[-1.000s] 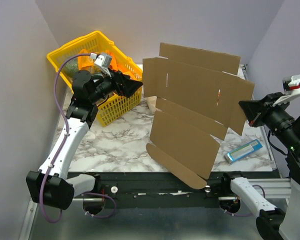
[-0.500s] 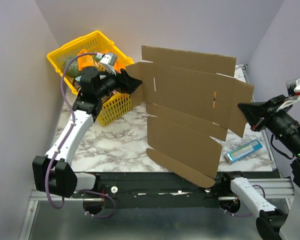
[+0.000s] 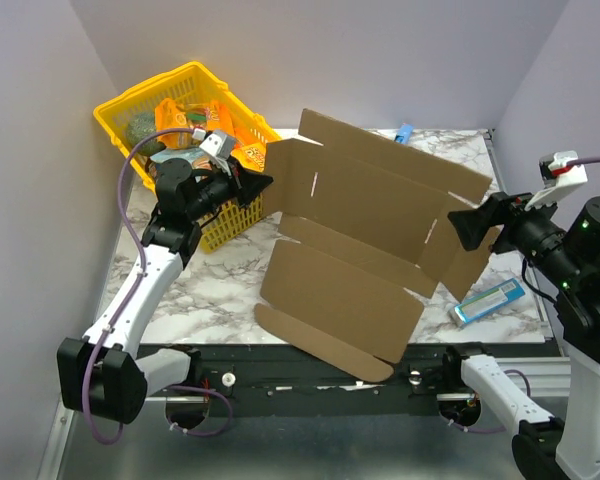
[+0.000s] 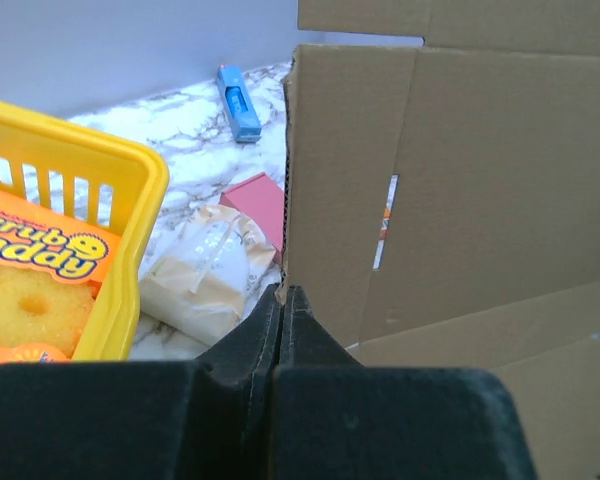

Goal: Fold the paper box

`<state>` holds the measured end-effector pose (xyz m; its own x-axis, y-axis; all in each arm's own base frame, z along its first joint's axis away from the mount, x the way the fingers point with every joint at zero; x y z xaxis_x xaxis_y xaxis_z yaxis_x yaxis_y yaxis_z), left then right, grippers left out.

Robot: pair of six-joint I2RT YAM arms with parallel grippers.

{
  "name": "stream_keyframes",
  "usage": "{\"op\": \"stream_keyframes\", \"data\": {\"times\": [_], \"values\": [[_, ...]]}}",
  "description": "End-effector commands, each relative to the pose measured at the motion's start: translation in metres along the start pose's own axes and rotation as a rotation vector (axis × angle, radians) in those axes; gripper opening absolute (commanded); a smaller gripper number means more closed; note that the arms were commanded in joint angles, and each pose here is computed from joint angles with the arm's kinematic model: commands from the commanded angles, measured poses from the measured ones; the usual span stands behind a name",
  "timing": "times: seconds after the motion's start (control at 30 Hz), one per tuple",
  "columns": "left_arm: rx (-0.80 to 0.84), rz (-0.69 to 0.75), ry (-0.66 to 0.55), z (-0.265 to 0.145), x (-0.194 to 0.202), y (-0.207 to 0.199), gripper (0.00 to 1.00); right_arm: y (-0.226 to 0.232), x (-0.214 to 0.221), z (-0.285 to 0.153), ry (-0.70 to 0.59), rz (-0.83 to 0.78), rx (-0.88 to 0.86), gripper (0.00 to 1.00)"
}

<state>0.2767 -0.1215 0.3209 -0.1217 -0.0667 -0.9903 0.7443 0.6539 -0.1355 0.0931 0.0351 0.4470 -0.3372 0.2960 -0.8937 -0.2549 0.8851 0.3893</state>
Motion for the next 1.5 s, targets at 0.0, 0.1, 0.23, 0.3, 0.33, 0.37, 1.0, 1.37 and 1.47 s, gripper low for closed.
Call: {"op": "stream_keyframes", "data": {"times": [0.0,0.1,0.23,0.3,0.33,0.37,1.0,1.37,1.47], "values": [[0.104,0.19,-0.03,-0.013,-0.015,-0.013,0.0,-0.008,-0.015,0.015,-0.076,-0.03,0.081,0.95],[0.211,0.206,-0.01,-0.016,-0.01,-0.02,0.0,-0.01,-0.025,0.026,-0.07,-0.078,0.088,0.98],[0.279,0.212,0.019,-0.016,-0.007,-0.022,0.0,-0.008,-0.028,0.046,0.001,-0.193,-0.053,0.98],[0.293,0.215,0.038,-0.016,-0.006,-0.022,0.0,-0.005,-0.028,0.058,0.011,-0.241,-0.15,0.97],[0.298,0.208,0.055,-0.016,-0.003,-0.021,0.0,-0.008,-0.024,0.067,0.027,-0.25,-0.171,0.97],[0.302,0.218,0.054,-0.016,-0.003,-0.021,0.0,-0.009,-0.024,0.073,0.026,-0.275,-0.184,0.97],[0.325,0.218,0.109,-0.017,0.006,-0.019,0.0,-0.008,0.006,0.196,0.26,-0.411,-0.354,0.93],[0.335,0.22,0.115,-0.02,0.007,-0.019,0.0,-0.023,0.023,0.231,0.319,-0.45,-0.324,0.94],[0.329,0.219,0.116,-0.021,0.006,-0.018,0.0,-0.025,0.03,0.235,0.338,-0.431,-0.34,0.91]]}}
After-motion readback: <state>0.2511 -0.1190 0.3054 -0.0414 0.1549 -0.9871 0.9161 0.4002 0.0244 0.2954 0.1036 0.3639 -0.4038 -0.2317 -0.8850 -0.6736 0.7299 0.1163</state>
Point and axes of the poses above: each gripper's point midway between its finger pads, its own z axis out along the fingers, its own y axis along the line the jaws close on, x = y × z, the point moved 10 cm from there along -z, back along the fingers, and after that the axes turned 12 degrees about z, right-handed, at the moved point
